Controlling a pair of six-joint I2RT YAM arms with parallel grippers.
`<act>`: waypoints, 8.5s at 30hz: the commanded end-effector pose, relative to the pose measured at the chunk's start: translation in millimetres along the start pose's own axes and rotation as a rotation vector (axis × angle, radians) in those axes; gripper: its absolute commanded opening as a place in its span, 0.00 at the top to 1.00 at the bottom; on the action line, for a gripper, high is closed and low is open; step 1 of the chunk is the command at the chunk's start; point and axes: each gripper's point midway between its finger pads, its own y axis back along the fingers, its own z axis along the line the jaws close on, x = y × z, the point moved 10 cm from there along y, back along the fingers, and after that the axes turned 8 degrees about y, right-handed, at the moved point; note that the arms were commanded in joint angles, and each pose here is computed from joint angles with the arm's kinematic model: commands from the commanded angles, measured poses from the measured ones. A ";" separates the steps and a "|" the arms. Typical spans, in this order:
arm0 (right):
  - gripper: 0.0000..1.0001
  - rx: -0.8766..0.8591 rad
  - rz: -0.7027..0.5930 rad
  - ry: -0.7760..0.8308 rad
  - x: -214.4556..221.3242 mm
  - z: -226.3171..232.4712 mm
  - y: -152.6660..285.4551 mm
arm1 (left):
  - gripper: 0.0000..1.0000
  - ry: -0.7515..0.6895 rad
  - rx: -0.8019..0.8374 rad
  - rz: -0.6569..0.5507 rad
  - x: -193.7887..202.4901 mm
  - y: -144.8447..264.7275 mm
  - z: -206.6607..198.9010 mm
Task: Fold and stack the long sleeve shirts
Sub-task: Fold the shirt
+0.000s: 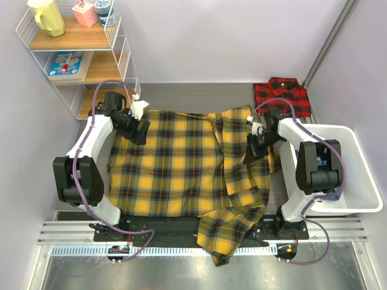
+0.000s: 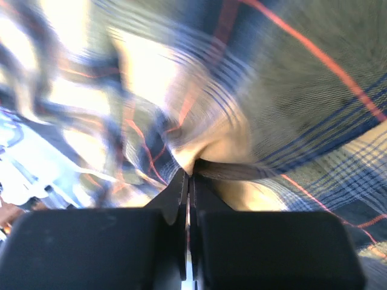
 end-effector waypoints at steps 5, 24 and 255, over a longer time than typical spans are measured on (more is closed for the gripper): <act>0.99 -0.069 -0.528 0.179 -64.0 45.9 117.8 | 0.19 -0.281 -0.019 -0.432 -86.0 8.4 20.4; 0.99 -0.108 -0.786 0.210 -97.0 79.2 180.8 | 0.50 -0.864 -0.215 -0.074 -152.1 -101.4 80.7; 0.39 -0.230 -0.224 0.404 -50.8 91.0 11.7 | 0.21 -0.629 0.214 -0.282 70.1 -22.2 -195.7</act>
